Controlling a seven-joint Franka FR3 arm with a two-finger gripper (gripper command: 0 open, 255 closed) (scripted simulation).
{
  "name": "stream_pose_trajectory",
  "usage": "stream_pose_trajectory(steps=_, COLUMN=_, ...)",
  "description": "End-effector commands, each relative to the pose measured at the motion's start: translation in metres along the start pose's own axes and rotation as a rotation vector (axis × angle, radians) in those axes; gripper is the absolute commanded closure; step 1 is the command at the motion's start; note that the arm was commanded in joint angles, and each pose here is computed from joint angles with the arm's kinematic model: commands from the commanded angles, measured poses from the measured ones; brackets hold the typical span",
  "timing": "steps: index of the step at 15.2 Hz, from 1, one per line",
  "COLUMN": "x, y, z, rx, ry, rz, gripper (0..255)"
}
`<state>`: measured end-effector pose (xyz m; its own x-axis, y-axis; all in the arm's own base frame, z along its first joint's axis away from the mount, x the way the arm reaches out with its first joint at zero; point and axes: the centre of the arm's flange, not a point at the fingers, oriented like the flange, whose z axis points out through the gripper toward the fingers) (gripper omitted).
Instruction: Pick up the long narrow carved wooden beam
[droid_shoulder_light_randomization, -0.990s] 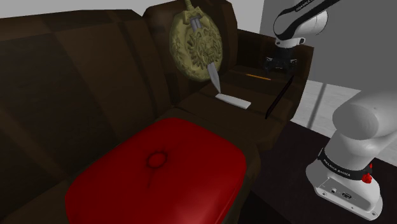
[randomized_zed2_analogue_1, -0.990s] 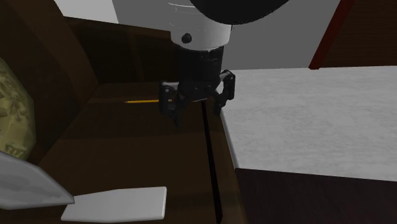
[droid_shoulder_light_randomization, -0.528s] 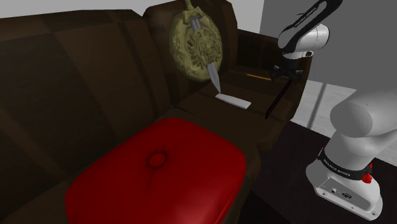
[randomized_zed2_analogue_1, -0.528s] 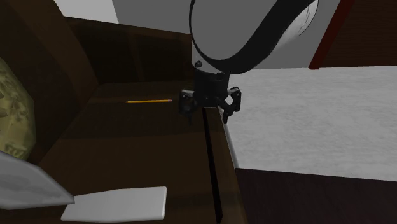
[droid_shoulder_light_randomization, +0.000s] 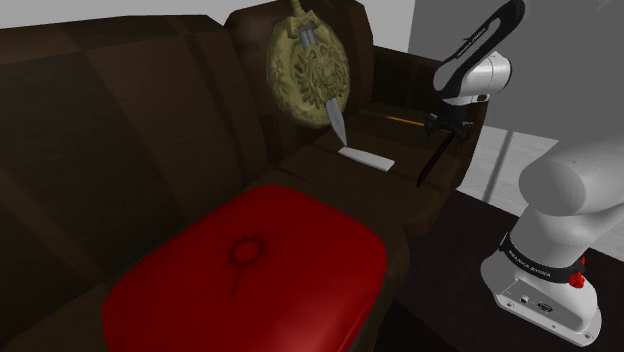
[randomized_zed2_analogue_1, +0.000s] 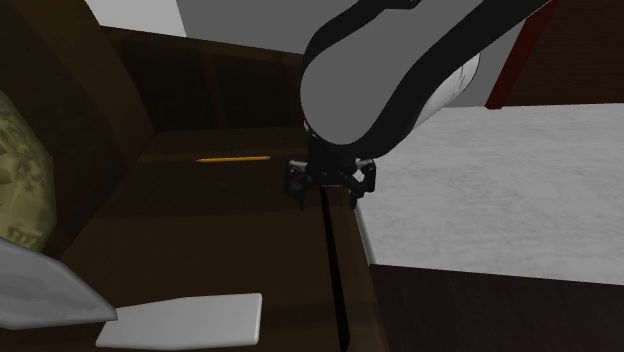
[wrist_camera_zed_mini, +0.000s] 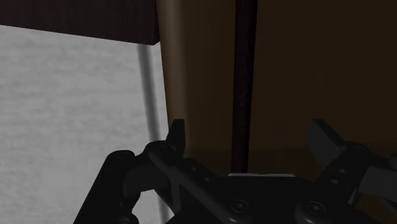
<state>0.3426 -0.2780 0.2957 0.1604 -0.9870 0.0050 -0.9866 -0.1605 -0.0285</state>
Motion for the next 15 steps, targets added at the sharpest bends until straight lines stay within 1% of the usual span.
stream_pose_trajectory(steps=1, x=0.000, y=0.000, z=0.002, rx=0.000, ry=0.000, rz=0.000, gripper=255)
stream_pose_trajectory(steps=10, x=0.000, y=0.000, z=0.002, rx=0.000, ry=0.000, rz=0.000, gripper=255)
stream_pose_trajectory(steps=15, x=0.000, y=-0.001, z=-0.024, rx=0.000, ry=0.000, rz=0.000, gripper=255)
